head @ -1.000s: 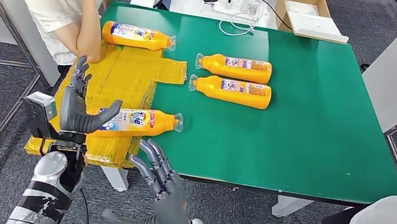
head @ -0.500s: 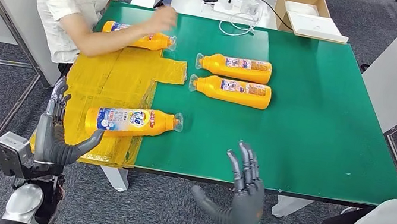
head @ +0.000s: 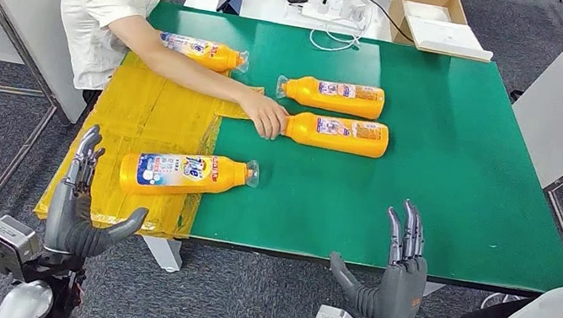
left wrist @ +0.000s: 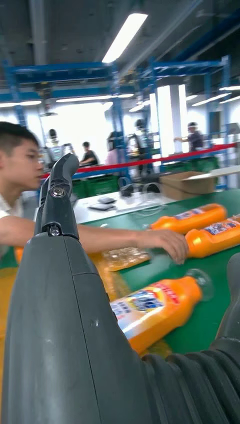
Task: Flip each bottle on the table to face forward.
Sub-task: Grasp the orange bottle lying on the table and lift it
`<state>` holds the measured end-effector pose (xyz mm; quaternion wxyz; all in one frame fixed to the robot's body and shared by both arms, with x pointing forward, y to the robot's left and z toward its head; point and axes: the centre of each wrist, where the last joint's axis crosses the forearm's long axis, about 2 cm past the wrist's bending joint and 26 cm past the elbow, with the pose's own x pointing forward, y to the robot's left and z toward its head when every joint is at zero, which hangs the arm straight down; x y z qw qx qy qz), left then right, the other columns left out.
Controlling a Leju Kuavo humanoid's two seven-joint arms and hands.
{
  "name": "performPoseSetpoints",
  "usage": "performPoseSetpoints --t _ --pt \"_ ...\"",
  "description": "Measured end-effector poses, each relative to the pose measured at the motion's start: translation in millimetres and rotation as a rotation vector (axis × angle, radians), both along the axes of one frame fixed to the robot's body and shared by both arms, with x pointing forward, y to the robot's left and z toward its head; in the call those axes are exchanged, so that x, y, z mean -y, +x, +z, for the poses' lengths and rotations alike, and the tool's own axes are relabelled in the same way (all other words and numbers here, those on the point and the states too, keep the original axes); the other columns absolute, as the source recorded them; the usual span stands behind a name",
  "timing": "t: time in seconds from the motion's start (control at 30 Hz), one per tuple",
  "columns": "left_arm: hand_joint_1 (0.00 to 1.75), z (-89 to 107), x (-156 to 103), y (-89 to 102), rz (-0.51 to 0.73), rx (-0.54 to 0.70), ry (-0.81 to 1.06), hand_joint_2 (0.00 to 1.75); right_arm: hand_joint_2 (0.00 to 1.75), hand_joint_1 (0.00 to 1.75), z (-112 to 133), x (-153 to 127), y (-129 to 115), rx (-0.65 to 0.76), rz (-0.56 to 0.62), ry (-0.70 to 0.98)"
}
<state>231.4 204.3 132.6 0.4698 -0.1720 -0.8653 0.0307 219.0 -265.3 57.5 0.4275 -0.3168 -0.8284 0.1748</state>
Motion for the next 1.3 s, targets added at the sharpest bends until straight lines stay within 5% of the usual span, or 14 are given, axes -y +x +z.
performPoseSetpoints --t 0.63,0.87,1.3 --pt "0.0 -1.3 0.1 -1.6 -0.022 0.001 0.002 1.75 1.75 0.0 -6.7 7.5 4.5 -0.028 -0.02 -0.026" --pt "0.0 -10.2 36.6 2.1 -0.127 -0.042 0.214 1.75 1.75 0.0 -39.9 63.0 75.6 -0.309 -0.124 -0.114" --pt "0.0 -1.6 54.1 17.6 -0.13 -0.073 0.278 1.75 1.75 0.0 -42.0 66.7 94.5 -0.508 -0.148 -0.139"
